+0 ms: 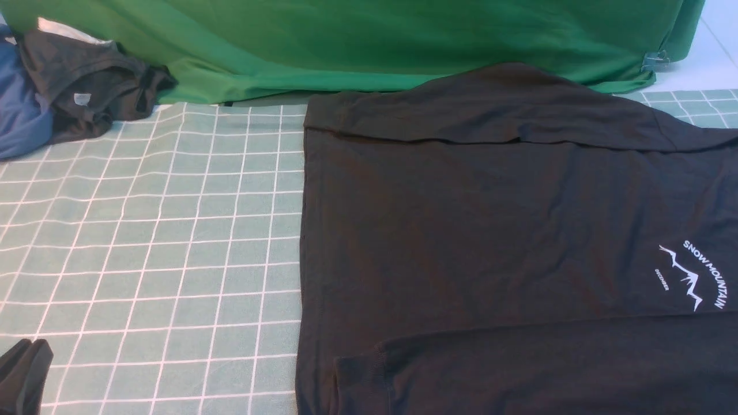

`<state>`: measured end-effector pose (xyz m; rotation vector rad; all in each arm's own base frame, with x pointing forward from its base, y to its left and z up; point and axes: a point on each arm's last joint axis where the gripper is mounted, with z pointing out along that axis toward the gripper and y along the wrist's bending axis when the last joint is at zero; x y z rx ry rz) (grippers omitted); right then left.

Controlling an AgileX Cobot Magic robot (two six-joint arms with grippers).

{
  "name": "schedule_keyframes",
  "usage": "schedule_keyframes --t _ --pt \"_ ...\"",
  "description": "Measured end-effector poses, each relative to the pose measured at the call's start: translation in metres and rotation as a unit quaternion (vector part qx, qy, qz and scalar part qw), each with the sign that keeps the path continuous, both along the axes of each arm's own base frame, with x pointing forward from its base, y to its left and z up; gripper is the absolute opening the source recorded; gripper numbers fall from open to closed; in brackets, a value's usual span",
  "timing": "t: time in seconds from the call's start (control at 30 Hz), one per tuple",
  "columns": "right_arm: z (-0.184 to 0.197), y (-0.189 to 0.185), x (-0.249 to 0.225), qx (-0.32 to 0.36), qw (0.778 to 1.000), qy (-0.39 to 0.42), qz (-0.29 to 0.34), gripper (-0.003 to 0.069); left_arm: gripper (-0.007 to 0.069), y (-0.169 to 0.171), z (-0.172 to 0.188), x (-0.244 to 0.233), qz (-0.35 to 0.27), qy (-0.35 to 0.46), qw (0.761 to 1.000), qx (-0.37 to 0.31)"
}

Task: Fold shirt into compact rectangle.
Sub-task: 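Grasp the left edge of the dark T-shirt lying flat on the table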

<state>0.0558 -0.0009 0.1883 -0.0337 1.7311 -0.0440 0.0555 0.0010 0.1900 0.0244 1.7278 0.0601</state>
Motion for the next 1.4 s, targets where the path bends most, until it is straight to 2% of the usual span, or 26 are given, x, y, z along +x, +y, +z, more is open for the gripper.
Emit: schedule_keyframes --t 1.23,1.3,1.4 --pt "0.0000 0.0000 0.0000 0.000 1.000 0.000 0.000 0.0244 0.0034 0.0005 0.0012 0.0002 0.001 -0.007 1.000 0.010" --pt "0.0000 0.0000 0.0000 0.000 1.000 0.000 0.000 0.0244 0.0034 -0.0001 0.0042 0.0006 0.002 -0.024 1.000 -0.017" --pt "0.0000 0.0000 0.0000 0.000 1.000 0.000 0.000 0.0244 0.0034 -0.0021 0.0096 0.0010 0.007 -0.055 0.982 -0.180"
